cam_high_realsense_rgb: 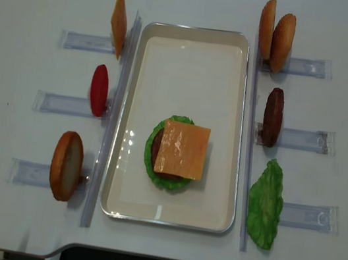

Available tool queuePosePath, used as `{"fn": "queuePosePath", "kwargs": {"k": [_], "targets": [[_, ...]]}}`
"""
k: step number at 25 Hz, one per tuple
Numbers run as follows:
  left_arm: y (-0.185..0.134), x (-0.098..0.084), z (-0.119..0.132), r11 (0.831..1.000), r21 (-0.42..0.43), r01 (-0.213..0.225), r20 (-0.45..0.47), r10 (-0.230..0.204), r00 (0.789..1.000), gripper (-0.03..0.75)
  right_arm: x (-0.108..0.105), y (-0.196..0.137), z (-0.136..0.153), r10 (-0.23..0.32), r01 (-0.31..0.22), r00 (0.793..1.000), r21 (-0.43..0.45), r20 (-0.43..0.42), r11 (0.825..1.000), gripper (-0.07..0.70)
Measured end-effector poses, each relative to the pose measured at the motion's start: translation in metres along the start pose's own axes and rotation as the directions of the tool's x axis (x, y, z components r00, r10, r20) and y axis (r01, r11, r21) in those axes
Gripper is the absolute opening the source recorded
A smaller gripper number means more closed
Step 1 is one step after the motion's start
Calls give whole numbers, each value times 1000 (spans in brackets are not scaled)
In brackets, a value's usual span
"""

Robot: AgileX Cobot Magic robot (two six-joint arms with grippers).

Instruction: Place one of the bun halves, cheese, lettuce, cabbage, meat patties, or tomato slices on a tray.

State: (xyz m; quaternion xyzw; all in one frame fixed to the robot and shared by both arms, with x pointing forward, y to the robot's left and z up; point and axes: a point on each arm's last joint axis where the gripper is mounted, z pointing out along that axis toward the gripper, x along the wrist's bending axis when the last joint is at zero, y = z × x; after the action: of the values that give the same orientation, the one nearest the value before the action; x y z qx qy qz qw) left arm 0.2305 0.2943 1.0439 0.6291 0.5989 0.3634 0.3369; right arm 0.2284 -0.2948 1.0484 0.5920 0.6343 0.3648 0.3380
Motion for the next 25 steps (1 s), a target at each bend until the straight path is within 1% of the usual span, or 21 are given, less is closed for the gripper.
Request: {"fn": "queuePosePath", "kwargs": {"k": [4,9,12,17,20,25], "targets": [[-2,0,2,1000,6,-3,9,3,1000,526,0,0,0,0,0,1000,0,0,1000,434],[-2,1,2,999,-2,-39,61,39,997,522,0,0,0,0,0,1000,0,0,1000,434],[-1,2,2,999,-4,-47,62,47,997,502,0,0,0,0,0,1000,0,0,1000,434],[-2,3,2,999,-1,-33,43,33,999,437,0,0,0,0,0,1000,0,0,1000,434],[-2,4,2,1000,0,-11,40,11,999,400,0,0,0,0,0,1000,0,0,1000,434],[-2,4,2,1000,-1,-2,39,2,999,380,0,0,0,0,0,1000,0,0,1000,434]]}}
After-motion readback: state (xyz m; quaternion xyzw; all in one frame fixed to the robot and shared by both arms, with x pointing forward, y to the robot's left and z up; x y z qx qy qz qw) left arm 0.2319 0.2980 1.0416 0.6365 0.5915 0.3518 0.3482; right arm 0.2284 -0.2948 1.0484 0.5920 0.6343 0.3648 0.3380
